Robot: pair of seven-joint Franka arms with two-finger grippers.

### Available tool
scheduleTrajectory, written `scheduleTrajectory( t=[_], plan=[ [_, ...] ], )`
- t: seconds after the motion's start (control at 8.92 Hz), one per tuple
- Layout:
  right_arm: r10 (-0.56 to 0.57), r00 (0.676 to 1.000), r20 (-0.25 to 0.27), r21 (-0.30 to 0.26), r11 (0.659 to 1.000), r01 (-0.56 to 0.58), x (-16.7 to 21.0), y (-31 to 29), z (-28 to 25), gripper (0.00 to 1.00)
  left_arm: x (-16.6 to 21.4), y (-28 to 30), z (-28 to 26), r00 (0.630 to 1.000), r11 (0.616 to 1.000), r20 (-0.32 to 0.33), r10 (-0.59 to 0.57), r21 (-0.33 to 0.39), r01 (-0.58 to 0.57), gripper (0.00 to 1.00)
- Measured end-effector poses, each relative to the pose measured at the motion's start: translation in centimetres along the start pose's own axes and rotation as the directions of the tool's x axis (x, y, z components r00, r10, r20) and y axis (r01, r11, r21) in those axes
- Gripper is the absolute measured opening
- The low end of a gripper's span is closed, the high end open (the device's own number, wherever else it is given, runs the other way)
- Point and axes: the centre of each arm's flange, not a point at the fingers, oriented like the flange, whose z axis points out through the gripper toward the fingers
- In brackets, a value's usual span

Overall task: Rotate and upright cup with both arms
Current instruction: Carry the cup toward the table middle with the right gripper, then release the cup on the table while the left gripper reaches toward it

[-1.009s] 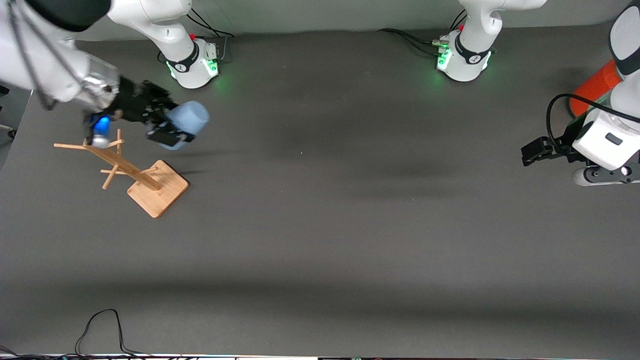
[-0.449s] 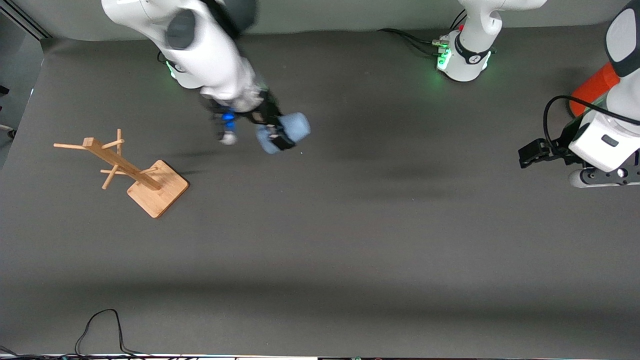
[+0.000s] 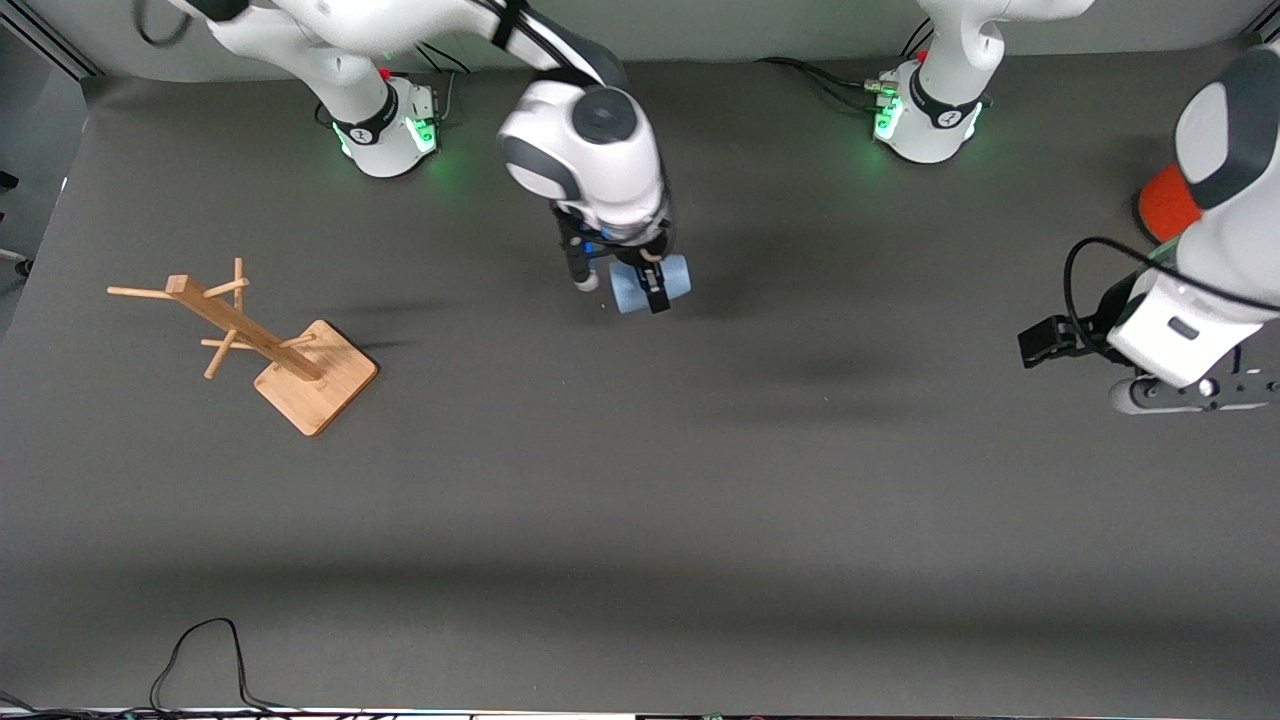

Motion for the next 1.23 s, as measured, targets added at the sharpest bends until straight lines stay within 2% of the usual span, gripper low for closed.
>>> scheduleTrajectory(
  t=[0.22, 0.45, 0.9, 1.01, 1.12, 1.23],
  plan=[
    [0.031, 0.999, -0.02, -0.04, 0.999, -0.031, -1.0, 0.2, 4.9, 0.81, 1.0, 0.4, 2.2, 0.999, 1.0, 0.034, 0.003, 0.005, -0.003, 1.0],
    [0.033, 0.999, -0.039, -0.038, 0.999, -0.035, -0.8, 0.0, 6.6, 0.81, 1.8, 1.1, 3.4, 1.0, 1.0, 0.021, 0.012, 0.003, -0.012, 1.0],
    [0.016, 0.996, -0.091, -0.04, 0.999, -0.019, -0.4, 1.0, 10.4, 0.81, 3.0, 1.6, 5.9, 0.999, 1.0, 0.041, 0.018, 0.007, -0.018, 1.0],
    [0.014, 0.995, -0.096, -0.048, 0.999, -0.019, -0.3, 1.2, 11.2, 0.83, 2.9, 2.0, 5.9, 0.999, 1.0, 0.041, 0.024, 0.007, -0.025, 1.0],
    [0.016, 0.995, -0.095, -0.044, 0.999, -0.02, -0.3, 1.0, 11.2, 0.96, 2.8, 2.8, 5.9, 0.999, 0.999, 0.04, 0.036, 0.008, -0.037, 1.0],
    [0.024, 0.994, -0.109, -0.032, 0.999, -0.027, -0.2, 0.0, 10.2, 1.0, 2.6, 3.4, 5.9, 0.998, 0.999, 0.04, 0.046, 0.008, -0.046, 1.0]
  ],
)
